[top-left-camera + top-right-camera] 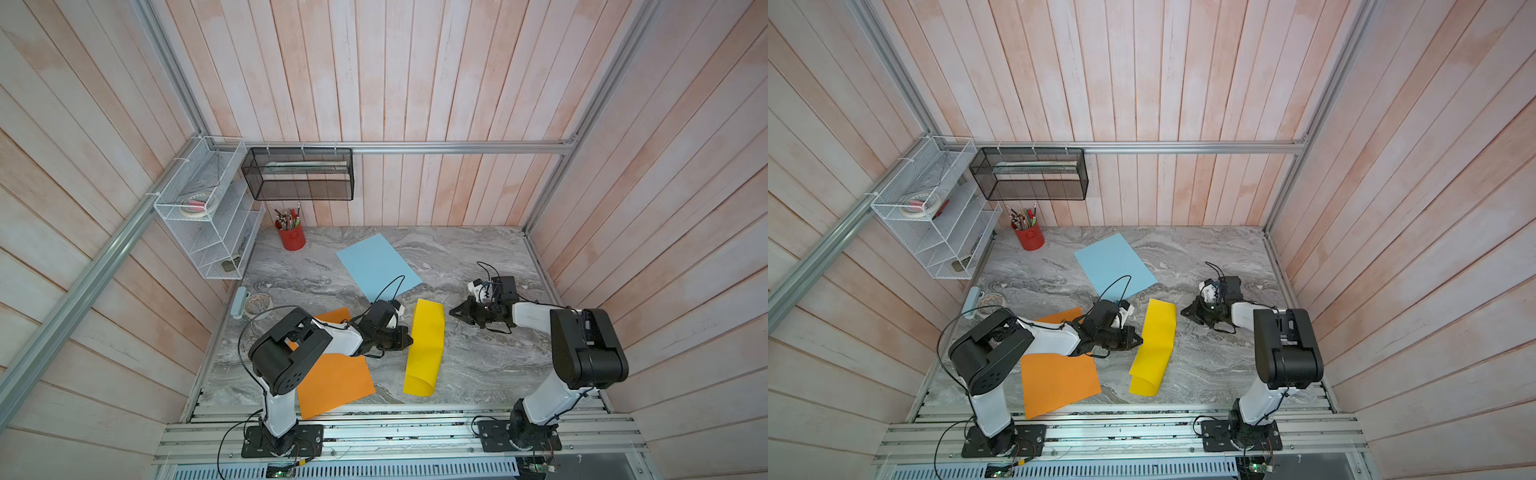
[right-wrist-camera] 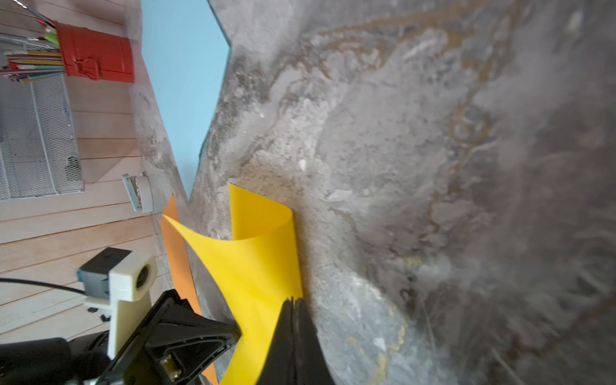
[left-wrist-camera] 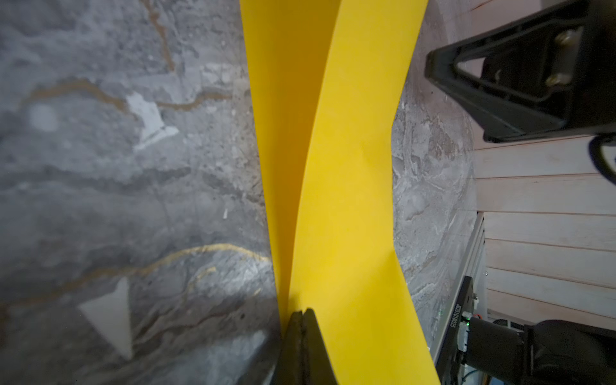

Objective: Fold the rectangular paper in half along the long edge
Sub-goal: Fold the paper at the center of the board.

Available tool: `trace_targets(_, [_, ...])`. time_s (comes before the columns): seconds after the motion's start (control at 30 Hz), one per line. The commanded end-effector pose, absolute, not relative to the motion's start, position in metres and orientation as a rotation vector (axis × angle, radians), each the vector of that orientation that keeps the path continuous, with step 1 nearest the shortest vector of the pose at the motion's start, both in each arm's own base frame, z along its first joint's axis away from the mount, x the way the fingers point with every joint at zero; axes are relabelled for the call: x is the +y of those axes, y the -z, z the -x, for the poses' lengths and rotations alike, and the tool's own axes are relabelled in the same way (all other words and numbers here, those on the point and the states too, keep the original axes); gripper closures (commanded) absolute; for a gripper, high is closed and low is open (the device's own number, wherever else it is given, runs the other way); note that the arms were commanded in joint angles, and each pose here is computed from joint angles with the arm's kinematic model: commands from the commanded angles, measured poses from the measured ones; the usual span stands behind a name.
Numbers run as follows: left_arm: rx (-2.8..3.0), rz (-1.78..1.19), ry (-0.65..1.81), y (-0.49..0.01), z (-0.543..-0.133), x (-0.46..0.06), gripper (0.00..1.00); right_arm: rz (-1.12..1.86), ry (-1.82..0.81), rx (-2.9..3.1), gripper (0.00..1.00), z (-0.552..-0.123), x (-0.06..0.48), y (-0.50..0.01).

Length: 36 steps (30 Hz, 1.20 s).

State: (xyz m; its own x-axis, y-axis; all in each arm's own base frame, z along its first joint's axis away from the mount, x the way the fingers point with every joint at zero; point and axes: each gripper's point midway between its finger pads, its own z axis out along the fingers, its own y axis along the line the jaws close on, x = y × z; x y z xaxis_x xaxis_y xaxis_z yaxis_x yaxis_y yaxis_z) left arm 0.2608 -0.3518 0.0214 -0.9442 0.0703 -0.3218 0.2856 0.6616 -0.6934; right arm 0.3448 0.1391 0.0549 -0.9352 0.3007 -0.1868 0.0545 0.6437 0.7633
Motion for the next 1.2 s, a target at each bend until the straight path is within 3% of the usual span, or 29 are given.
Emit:
trace_targets(0.0, [2.810, -0.245, 1.017, 0.025, -0.235, -0.327, 1.00, -0.219, -1.238, 2.579, 1.00, -0.343, 0.157, -0.065])
trace_targets(0.27, [2.812, -0.240, 1.014, 0.025, -0.235, -0.326, 1.00, -0.207, -1.238, 2.635, 1.00, -0.340, 0.172, -0.042])
trace_targets(0.67, [2.814, -0.241, 1.011, 0.025, -0.234, -0.326, 1.00, -0.426, -1.073, 2.751, 1.00, -0.325, 0.120, 0.016])
trace_targets(1.0, [2.819, -0.239, 1.009, 0.027, -0.233, -0.325, 1.00, -0.264, -1.234, 2.560, 1.00, -0.353, 0.143, -0.061])
trace_targets(1.17, [2.817, -0.239, 1.012, 0.026, -0.234, -0.326, 1.00, -0.168, -1.264, 2.571, 1.00, -0.356, 0.175, -0.067])
